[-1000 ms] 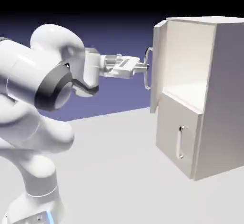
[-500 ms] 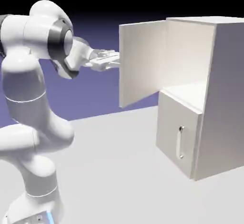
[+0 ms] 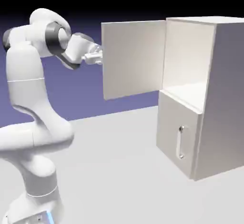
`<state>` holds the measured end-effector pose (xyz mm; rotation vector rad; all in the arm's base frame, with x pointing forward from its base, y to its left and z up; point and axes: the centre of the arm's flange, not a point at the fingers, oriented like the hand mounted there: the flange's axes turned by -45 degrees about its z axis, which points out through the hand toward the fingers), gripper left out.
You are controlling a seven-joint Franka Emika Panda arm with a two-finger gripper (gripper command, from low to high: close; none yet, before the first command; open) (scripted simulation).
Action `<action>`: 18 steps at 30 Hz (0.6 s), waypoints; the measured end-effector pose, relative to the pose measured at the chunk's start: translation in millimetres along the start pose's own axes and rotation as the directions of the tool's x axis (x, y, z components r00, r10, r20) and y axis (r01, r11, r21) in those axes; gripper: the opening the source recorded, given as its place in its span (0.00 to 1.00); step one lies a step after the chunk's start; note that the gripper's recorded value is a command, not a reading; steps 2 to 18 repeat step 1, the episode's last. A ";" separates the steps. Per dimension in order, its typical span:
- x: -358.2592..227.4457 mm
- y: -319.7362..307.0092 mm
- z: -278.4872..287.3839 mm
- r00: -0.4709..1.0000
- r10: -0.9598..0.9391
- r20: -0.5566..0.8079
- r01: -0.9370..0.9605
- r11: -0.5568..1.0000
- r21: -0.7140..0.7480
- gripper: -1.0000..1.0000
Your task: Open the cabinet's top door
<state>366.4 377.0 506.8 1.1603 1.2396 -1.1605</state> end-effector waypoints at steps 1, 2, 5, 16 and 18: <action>-0.1 0.4 0.1 1.000 0.000 0.000 0.000 1.000 0.000 1.00; -0.1 0.4 0.1 1.000 0.000 0.000 0.000 1.000 0.000 1.00; -0.1 0.4 0.1 1.000 0.000 0.000 0.000 1.000 0.000 1.00; -0.1 0.4 0.1 1.000 0.000 0.000 0.000 1.000 0.000 1.00; -0.1 0.4 0.1 1.000 0.000 0.000 0.000 1.000 0.000 1.00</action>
